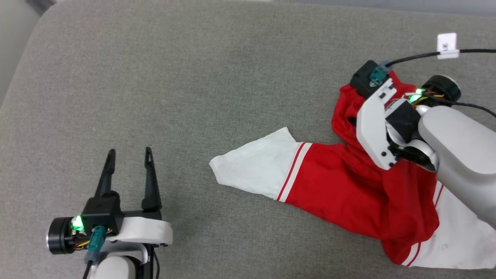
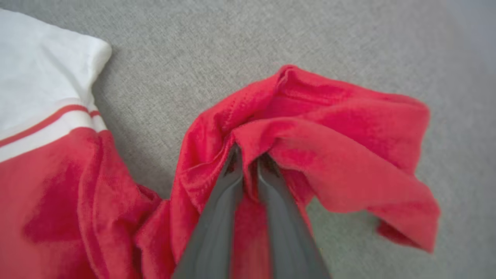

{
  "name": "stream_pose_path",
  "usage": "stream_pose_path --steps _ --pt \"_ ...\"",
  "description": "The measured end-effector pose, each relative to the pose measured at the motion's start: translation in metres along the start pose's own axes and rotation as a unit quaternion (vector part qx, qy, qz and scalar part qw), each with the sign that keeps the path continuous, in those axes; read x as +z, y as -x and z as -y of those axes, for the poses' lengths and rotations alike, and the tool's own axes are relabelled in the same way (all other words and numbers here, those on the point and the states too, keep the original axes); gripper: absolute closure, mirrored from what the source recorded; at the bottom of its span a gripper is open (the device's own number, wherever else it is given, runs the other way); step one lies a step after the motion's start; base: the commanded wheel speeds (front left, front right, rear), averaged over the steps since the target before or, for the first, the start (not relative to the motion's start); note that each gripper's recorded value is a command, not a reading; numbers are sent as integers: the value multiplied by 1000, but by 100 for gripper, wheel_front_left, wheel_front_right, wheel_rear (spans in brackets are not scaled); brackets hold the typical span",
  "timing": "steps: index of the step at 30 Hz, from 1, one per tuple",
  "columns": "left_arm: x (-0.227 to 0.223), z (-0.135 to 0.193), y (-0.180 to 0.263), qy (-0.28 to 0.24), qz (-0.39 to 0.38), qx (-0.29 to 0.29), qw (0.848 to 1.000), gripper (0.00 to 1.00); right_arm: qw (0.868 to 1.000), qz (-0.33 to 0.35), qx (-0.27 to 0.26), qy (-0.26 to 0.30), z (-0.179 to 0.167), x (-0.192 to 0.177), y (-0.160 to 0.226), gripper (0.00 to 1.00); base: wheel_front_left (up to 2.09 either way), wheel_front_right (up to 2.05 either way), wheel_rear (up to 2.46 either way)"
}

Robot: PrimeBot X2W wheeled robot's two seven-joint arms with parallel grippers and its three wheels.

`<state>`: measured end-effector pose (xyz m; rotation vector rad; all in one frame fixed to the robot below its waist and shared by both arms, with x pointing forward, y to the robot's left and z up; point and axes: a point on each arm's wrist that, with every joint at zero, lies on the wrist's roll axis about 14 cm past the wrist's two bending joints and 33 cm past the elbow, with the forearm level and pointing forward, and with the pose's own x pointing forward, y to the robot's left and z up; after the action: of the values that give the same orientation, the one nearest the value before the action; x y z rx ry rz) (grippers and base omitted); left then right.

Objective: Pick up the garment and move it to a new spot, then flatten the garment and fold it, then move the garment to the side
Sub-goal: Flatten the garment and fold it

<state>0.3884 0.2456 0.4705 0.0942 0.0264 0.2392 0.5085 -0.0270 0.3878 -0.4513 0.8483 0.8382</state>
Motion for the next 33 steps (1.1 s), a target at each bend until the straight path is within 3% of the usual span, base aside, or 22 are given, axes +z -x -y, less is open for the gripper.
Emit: stream_pose_path --steps 4,8,12,16,19,24,28,33 --pt "17 -7 -4 -12 27 -4 1000 0 995 93 -33 27 17 23 29 0 0 0 0" --pt "38 -10 -14 -31 60 -26 997 0 974 212 -63 54 29 59 72 0 0 0 0" --pt "52 -2 -28 -58 80 -73 992 0 935 334 -108 53 47 86 122 0 0 0 0" --pt "70 15 -51 -71 79 -123 987 0 894 414 -161 57 61 86 160 0 0 0 0" --pt "78 26 -65 -95 59 -157 981 0 868 452 -201 49 71 79 183 0 0 0 0" --pt "72 52 -79 -118 -13 -213 970 0 837 487 -247 28 69 59 205 0 0 0 0" --pt "48 83 -69 -142 -101 -293 940 0 814 510 -278 7 63 44 220 0 0 0 0" --pt "28 99 -54 -171 -195 -360 896 0 796 519 -307 -42 55 16 226 0 0 0 0"
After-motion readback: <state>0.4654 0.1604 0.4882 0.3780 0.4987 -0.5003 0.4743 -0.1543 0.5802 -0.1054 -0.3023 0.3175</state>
